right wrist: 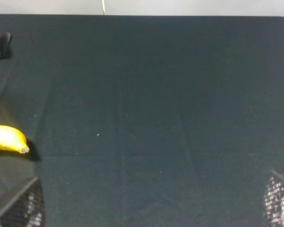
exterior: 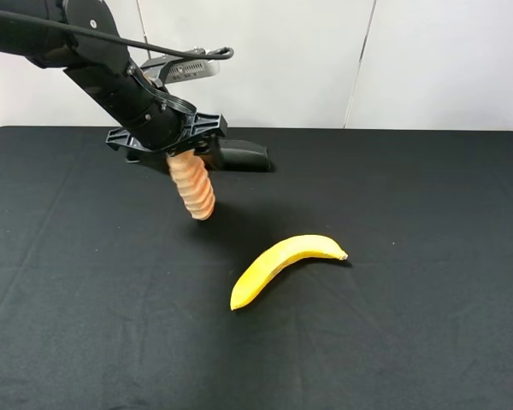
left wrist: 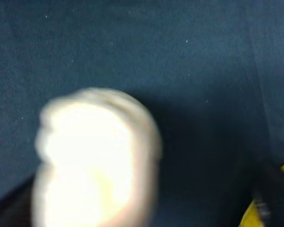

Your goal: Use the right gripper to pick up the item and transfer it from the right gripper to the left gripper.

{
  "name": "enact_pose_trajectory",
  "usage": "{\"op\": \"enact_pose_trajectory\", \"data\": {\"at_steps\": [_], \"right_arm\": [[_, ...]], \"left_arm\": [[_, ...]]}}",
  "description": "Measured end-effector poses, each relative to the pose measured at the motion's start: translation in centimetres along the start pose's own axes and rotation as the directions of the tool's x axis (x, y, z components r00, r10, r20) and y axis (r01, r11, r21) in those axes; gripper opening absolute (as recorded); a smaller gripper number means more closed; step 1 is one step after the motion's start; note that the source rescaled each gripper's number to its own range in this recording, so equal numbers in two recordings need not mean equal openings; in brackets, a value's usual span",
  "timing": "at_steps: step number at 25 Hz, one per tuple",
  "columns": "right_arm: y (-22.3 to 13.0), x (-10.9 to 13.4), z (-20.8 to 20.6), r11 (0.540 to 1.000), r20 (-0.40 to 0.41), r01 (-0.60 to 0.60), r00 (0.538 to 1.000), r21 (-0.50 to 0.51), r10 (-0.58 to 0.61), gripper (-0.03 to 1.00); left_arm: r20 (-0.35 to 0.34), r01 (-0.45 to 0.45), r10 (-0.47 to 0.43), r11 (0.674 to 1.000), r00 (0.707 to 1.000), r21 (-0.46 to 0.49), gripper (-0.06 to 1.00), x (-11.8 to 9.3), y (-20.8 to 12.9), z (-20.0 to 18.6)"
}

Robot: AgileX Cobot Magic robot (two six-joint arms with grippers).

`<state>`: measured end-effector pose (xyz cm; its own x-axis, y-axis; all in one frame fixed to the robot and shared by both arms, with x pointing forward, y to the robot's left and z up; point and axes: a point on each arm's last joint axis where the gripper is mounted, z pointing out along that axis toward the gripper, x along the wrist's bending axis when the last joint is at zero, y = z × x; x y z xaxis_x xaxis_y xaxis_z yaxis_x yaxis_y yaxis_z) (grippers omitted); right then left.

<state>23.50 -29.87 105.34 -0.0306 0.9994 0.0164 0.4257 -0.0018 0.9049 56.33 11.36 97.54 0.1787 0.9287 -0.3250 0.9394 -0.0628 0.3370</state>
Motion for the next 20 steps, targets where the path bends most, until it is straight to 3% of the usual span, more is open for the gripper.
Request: {"op": "enact_pose_trajectory", "data": {"at_steps": [4,20], "right_arm": [[0.0,0.0,0.0,1.000,0.000,0.000,1.000,0.000,0.000,1.00],[0.0,0.0,0.0,1.000,0.000,0.000,1.000,0.000,0.000,1.00]], "left_arm": [[-0.001,0.000,0.000,1.000,1.000,0.006,0.97,0.0,-0.1,0.0],[-0.015,-0.019,0.019,1.000,1.000,-0.003,1.00,-0.5,-0.4,-3.6]]}}
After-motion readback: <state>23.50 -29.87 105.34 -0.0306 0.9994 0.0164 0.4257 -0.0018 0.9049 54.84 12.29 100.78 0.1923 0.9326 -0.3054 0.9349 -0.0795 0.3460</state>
